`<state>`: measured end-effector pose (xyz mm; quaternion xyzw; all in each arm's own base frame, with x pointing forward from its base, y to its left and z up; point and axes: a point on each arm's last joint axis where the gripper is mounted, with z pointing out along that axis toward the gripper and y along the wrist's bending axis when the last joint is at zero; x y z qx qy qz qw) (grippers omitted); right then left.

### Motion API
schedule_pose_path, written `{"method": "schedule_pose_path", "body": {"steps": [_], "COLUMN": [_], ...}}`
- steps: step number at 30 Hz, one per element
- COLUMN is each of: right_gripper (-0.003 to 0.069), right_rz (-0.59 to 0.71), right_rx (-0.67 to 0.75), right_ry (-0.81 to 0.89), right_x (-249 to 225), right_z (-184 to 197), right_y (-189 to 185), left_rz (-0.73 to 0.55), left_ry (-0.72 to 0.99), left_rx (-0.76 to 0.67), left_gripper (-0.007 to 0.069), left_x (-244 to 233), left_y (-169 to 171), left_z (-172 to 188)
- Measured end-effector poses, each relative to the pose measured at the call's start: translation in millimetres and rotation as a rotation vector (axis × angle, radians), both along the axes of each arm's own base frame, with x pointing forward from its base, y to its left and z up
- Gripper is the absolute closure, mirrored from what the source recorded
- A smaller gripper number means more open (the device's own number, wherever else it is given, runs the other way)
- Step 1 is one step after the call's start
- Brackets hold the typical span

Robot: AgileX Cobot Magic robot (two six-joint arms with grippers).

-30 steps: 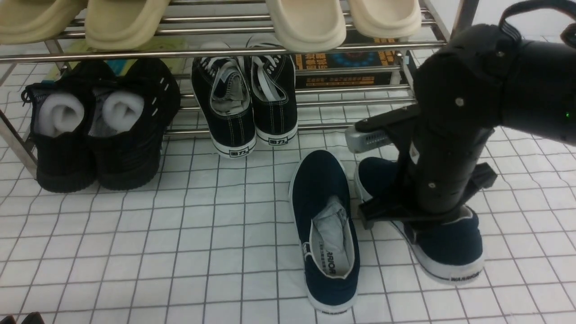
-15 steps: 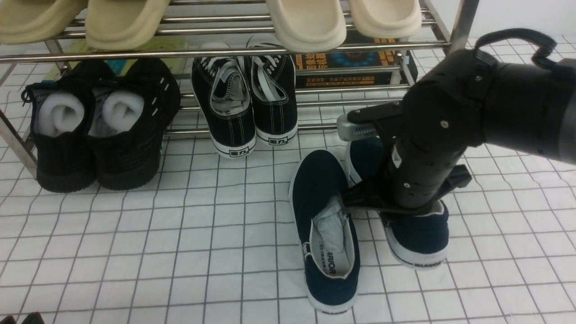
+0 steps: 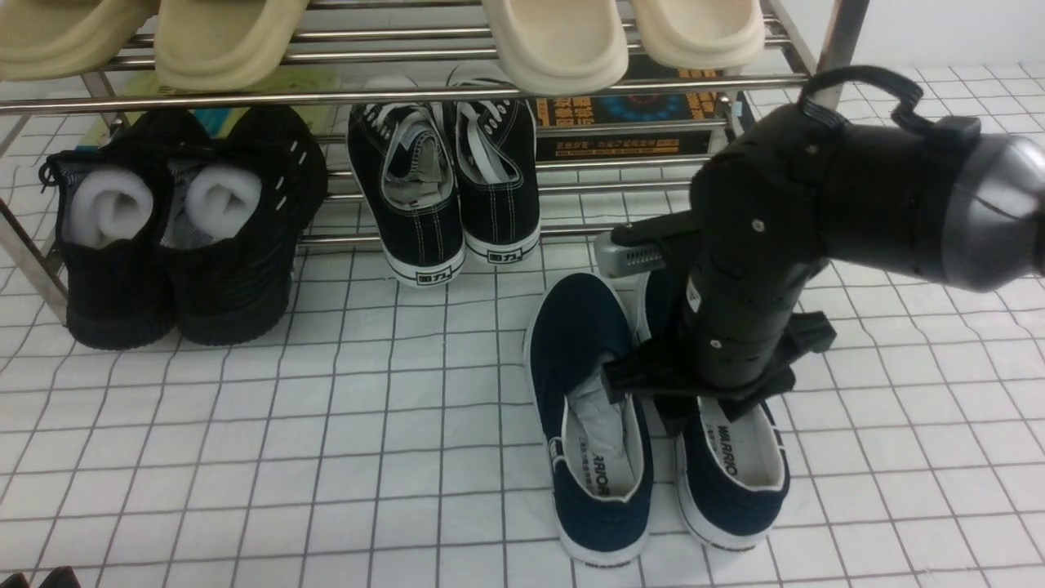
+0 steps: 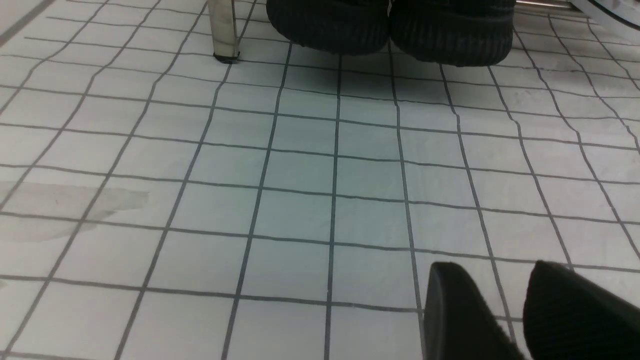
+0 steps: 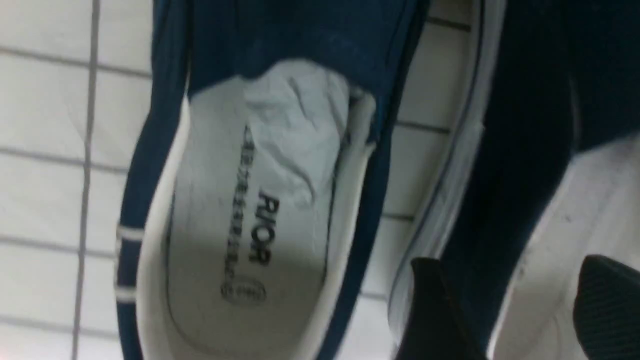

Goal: Take the shoes off the shelf with your hand from the white checkered tablecloth.

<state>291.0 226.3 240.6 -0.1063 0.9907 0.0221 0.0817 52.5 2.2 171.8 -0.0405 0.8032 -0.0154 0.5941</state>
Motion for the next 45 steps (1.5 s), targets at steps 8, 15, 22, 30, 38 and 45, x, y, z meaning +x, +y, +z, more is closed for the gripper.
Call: {"method": "schedule_pose_path", "body": {"steps": [8,15,22,30,38,45], "right_gripper": [0.0388,0.0618,0.0674,0.0673,0.0669,0.0665], "right_rz": [0.206,0.244,0.219,0.231,0.234,0.238], "right_rx": [-0.018,0.076,0.174,0.472,0.608,0.585], "right_ry": [-0.042,-0.217,-0.363,-0.822,-1.023,-0.989], "right_x": [-2.9,-44.0,-119.9,-175.7,-198.0,-203.0], "right_z": [42.5,116.3,150.1,81.1,48.0,23.9], "right_y": [-2.8,-35.9,-96.3,-137.7,-153.3,-157.2], "left_rz": [0.000,0.000,0.000,0.000,0.000,0.000], "left_ry": [0.001,0.002,0.002,0.002,0.002,0.002], "left_rx": [0.000,0.000,0.000,0.000,0.000,0.000], "left_gripper": [0.0385,0.0385,0.0385,0.0385,0.0385,0.0385], "left_x": [0.0,-0.1,-0.1,-0.1,-0.1,-0.1], "left_y": [0.0,0.0,0.0,0.0,0.0,0.0], "left_z": [-0.1,0.0,0.0,0.0,0.0,0.0]}}
